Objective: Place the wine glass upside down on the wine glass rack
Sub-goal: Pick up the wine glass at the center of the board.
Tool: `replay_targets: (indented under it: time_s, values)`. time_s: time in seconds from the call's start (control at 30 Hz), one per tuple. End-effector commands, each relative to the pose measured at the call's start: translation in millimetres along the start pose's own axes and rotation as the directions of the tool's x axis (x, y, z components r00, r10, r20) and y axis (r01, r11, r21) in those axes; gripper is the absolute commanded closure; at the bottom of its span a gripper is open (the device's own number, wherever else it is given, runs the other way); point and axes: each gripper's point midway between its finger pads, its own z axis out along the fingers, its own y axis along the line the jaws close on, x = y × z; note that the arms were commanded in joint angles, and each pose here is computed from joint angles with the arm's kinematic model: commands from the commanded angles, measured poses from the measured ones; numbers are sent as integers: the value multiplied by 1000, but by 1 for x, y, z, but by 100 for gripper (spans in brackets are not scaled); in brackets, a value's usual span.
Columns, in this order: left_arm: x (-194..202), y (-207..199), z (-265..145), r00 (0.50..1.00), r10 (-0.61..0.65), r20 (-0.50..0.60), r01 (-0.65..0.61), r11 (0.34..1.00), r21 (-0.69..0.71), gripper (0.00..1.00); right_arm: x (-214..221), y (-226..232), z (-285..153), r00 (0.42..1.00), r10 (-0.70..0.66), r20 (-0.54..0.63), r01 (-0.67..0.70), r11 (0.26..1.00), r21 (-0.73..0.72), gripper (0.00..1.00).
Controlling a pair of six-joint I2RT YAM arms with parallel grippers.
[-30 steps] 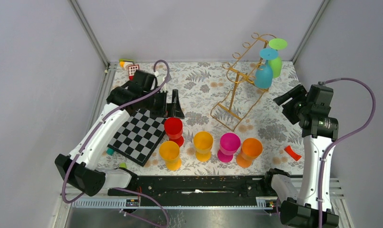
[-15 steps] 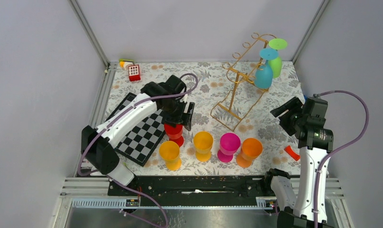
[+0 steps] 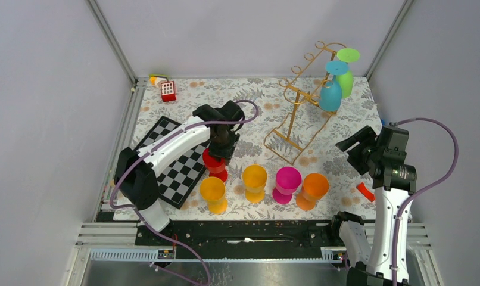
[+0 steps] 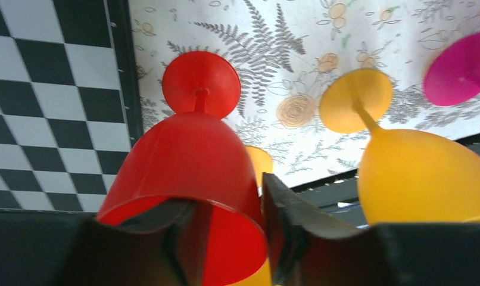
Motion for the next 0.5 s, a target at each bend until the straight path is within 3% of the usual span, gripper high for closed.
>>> replay_targets:
  time_s: [0.0,0.1,0.2,0.23,0.47]
  values:
    - [-19,9,-5,998,39,58,-35,997,-66,67,3,4,-10,1000,-13,4,13,1000,-27,28]
    - [-22,7,-5,997,44,60,-40,997,-60,76,0,5,-14,1000,-26,8,27,1000,-15,28]
    - [-23,11,-4,997,48,63,-43,996,-81,97,-2,7,-17,999,-36,-3,36,999,-5,28]
    - [-24,12,-4,997,47,65,-41,995,-89,100,-4,8,-18,999,-40,-4,40,999,-6,28]
    - [-35,16,-26,987,45,152,-28,994,-109,100,-8,15,-21,999,-39,1,39,999,-25,28]
